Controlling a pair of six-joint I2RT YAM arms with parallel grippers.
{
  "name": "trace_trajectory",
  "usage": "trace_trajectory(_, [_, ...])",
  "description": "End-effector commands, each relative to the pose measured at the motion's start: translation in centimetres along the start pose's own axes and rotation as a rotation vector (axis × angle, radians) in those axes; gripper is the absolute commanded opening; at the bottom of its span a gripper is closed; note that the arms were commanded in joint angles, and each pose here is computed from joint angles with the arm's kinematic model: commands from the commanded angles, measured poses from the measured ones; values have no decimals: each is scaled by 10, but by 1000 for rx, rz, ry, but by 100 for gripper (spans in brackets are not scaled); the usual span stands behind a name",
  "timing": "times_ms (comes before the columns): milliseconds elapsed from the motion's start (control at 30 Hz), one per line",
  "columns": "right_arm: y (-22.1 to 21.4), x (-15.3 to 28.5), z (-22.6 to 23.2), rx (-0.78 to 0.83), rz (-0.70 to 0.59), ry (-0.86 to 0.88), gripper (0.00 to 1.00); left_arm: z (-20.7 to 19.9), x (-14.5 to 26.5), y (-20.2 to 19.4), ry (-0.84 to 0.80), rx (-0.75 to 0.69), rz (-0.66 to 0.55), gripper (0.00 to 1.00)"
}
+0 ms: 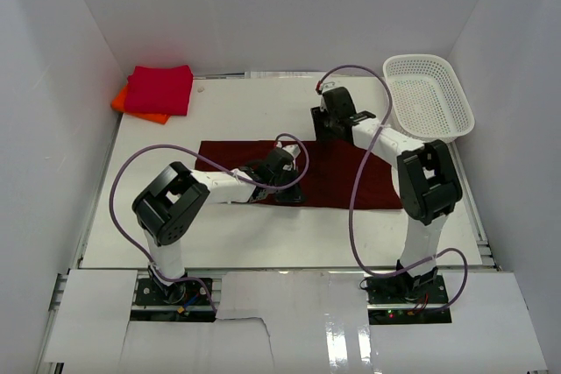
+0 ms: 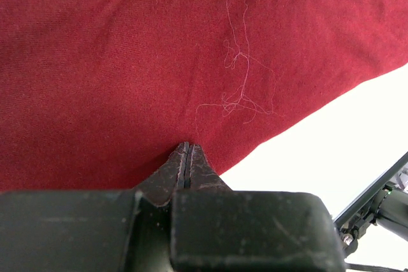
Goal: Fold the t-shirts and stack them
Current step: Rotate the tshirt 90 degrees
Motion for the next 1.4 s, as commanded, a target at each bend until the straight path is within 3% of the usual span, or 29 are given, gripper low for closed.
trace_trajectory(0, [22, 40, 0, -55, -130, 44, 54, -5, 12, -8, 21, -10, 55, 0])
trace_trajectory(67, [23, 57, 0, -62, -151, 63, 55, -10, 17, 1, 21, -23, 29, 0])
trace_trajectory(100, [15, 65, -3, -72, -141, 64, 61, -15, 23, 9, 17, -29, 6, 0])
trace_trajectory(133, [6, 67, -5, -79, -118, 57, 62, -17, 26, 12, 22, -38, 6, 0])
trace_trajectory(400, [-37, 95, -19, -163, 34, -5, 59, -21, 64, 68, 102, -117, -97, 0])
trace_trajectory(567, [-78, 110, -30, -221, 159, -67, 59, 48, 109, 113, 158, -31, -170, 0])
trace_trajectory(733, [-101, 128, -41, -233, 198, -127, 59, 127, 144, 118, 330, 96, -148, 0])
trace_trajectory(967, [-125, 136, -46, -264, 282, -142, 59, 177, 124, 120, 396, 180, -87, 0])
trace_trajectory(1367, [-147, 125, -62, -323, 386, -118, 60, 203, 92, 121, 457, 174, -25, 0])
Point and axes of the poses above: each gripper's point midway between its finger pads, its own x axis back along the fingers, its own z axis along the line the jaws close on, y = z × x, the point moved 10 cm from there along x, back along the fingers, and after that the axes turned 12 degrees about -x, right-handed, at the moved point
